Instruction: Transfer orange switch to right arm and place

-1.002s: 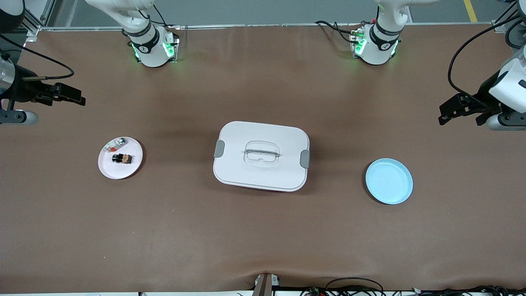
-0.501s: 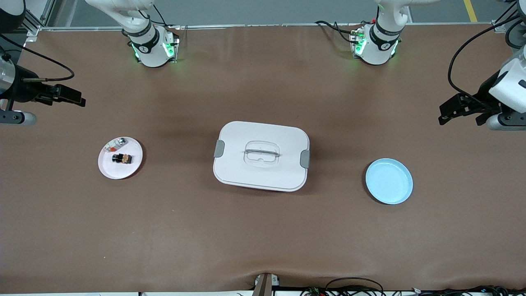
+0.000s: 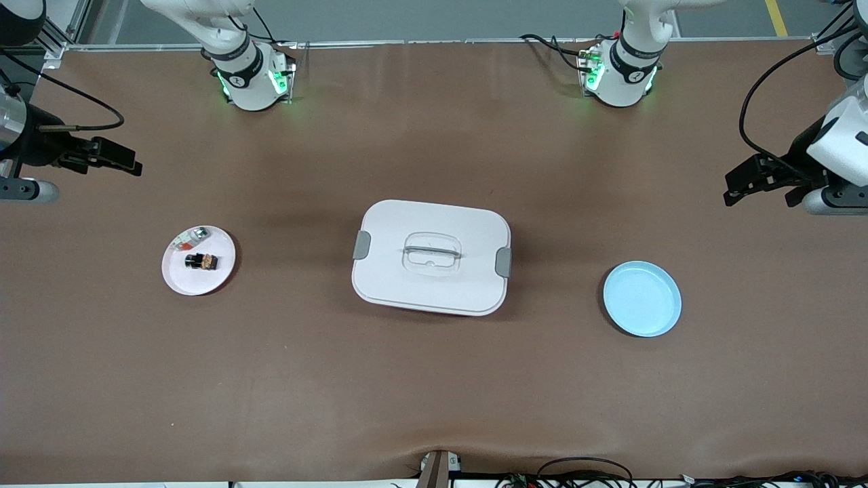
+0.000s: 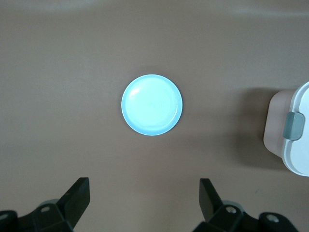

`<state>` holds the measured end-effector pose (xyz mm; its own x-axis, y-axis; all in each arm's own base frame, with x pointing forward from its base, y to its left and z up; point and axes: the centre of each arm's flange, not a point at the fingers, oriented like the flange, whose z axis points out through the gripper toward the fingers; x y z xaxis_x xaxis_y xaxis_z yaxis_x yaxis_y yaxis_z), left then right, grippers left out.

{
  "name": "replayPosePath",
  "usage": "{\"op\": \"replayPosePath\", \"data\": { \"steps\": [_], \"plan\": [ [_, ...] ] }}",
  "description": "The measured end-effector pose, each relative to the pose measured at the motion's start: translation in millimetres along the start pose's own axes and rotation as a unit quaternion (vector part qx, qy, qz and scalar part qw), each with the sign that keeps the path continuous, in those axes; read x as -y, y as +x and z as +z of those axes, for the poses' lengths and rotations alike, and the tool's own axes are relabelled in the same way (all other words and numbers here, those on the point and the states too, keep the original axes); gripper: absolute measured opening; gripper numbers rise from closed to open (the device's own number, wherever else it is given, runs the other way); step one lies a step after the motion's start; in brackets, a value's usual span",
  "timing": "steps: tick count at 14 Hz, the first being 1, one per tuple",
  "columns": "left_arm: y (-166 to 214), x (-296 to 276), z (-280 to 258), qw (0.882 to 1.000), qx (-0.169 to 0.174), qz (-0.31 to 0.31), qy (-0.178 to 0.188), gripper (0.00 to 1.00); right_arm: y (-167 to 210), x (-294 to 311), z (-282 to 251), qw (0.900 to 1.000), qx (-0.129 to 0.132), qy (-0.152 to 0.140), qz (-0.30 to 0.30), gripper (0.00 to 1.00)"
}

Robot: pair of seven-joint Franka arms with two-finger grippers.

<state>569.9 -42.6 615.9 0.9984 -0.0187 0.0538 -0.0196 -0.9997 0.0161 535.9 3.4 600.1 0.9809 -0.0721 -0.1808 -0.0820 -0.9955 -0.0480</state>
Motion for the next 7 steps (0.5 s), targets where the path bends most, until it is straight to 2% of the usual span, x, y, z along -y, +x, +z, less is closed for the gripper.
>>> {"op": "replayPosePath", "data": {
  "steps": [7],
  "plan": [
    [0.0, 0.0, 0.0, 1.000, 0.000, 0.000, 0.000, 1.00, -2.3, 0.0, -3.8, 1.000, -0.010, 0.002, 0.003, 1.00]
  ]
}}
